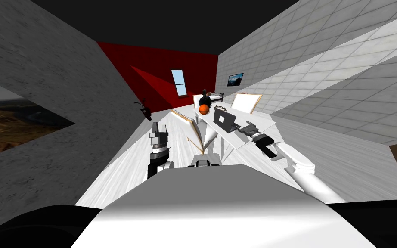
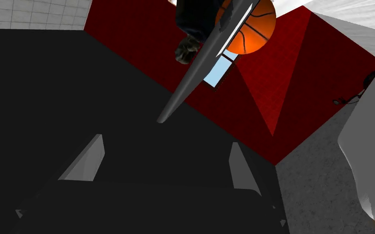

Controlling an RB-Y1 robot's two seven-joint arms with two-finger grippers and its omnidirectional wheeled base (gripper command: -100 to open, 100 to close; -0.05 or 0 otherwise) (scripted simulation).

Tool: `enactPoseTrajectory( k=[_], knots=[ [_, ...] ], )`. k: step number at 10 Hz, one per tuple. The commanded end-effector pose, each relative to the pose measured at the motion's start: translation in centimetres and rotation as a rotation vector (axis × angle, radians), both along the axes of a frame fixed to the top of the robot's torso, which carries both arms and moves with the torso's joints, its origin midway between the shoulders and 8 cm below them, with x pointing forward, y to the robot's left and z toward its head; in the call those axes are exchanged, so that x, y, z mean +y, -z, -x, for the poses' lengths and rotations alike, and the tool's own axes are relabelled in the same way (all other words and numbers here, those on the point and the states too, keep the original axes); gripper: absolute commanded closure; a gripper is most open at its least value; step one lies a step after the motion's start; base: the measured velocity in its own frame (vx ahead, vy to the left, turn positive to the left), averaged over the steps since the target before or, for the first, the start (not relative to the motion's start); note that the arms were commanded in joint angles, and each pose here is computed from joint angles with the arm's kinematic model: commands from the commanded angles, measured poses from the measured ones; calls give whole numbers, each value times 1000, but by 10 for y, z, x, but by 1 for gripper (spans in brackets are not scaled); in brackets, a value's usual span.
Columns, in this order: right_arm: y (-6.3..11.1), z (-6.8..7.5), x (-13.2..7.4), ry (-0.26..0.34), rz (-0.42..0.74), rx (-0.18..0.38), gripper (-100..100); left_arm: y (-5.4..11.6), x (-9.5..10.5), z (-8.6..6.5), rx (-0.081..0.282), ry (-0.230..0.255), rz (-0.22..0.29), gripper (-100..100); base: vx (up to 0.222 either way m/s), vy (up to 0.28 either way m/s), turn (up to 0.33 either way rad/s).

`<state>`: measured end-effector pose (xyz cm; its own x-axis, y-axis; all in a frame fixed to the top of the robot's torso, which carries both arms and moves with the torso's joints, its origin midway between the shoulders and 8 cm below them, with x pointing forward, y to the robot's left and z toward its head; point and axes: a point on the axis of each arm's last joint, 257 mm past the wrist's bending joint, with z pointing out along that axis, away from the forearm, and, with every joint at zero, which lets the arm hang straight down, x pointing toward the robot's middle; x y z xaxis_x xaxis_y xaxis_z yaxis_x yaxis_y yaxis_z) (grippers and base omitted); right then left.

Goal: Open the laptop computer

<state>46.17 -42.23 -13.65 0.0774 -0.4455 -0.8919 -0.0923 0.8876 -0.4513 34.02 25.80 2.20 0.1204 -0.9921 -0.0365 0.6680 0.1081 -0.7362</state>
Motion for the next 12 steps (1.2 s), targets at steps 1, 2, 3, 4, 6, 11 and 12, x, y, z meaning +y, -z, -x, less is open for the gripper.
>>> enactPoseTrajectory(
  k=[1,2,3,4,6,11,12],
  knots=[
    [-2,-11,-30,43,145,13,-100,0,0,0,0,0,0,0,40,97,111],
    [-4,-13,-40,57,195,17,-100,0,0,0,0,0,0,0,35,91,113],
    [-6,-15,-50,71,241,20,-100,0,0,0,0,0,0,0,25,84,84],
    [-9,-17,-58,83,283,23,-100,0,0,0,0,0,0,0,36,83,79],
    [-15,-22,-79,114,382,29,-100,0,0,0,0,0,0,0,34,95,98],
    [-19,-22,-90,122,373,43,100,0,0,0,0,0,0,0,17,25,20],
    [-17,-22,-96,118,339,59,100,0,0,0,0,0,0,0,3,-35,61]
  ],
)
